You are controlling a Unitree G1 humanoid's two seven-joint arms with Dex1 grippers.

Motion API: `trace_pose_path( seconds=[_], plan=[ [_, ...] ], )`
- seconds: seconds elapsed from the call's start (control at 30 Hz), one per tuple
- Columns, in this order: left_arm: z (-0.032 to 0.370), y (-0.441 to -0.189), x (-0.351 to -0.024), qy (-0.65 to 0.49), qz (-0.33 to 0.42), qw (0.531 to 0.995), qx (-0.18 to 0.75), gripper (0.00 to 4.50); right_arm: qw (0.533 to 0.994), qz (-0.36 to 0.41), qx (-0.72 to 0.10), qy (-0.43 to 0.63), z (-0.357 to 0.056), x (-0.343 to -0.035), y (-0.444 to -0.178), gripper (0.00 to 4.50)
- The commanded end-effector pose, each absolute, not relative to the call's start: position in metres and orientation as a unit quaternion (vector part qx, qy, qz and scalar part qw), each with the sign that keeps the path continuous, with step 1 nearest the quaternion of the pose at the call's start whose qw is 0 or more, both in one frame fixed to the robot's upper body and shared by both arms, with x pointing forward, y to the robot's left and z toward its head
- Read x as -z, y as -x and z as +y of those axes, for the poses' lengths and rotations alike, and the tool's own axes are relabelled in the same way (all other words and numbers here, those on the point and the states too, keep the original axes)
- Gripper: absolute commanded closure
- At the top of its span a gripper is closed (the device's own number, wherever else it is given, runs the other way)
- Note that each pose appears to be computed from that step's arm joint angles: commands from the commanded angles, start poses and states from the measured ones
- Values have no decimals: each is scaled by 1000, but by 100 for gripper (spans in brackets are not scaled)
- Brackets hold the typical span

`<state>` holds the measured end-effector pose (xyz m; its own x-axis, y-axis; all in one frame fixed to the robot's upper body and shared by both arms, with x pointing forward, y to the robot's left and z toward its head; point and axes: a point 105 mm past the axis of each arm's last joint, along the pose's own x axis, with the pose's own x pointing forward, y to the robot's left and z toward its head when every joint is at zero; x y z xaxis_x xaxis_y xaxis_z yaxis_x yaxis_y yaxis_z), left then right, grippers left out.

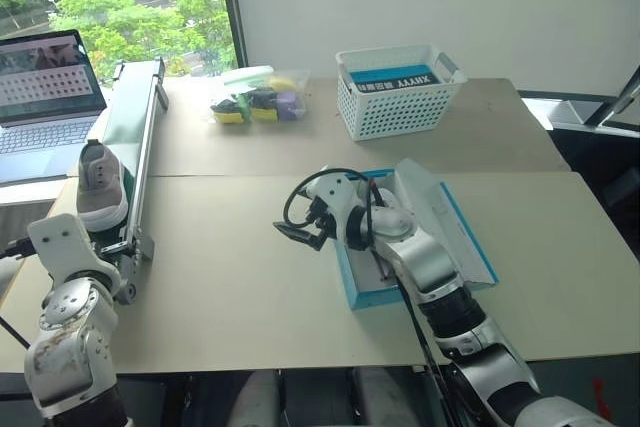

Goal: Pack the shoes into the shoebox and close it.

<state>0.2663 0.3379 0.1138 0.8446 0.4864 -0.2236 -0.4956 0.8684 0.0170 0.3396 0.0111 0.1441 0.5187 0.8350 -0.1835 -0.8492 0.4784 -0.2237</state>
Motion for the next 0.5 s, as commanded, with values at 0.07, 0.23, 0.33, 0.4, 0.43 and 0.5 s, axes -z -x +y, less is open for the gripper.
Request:
trace_pose_path(
  seconds=[0.07, 0.23, 0.33, 0.4, 0.43, 0.5],
  plan=[
    [342, -262, -110, 42, 116, 954, -272, 0, 863, -8, -486, 141, 10, -162, -338, 1],
    [343, -261, -107, 65, 116, 951, -279, 25, 864, -8, -483, 141, 9, -163, -339, 0],
    [343, -262, -109, 70, 109, 952, -278, 100, 866, -9, -480, 140, 7, -164, -340, 0],
    [343, -263, -109, 66, 111, 952, -277, 173, 866, -8, -480, 140, 7, -164, -340, 0],
    [342, -263, -109, 62, 114, 952, -277, 199, 866, -8, -479, 140, 7, -164, -340, 0],
    [341, -265, -109, 52, 116, 953, -274, 229, 866, -8, -479, 141, 7, -164, -340, 0]
  ],
)
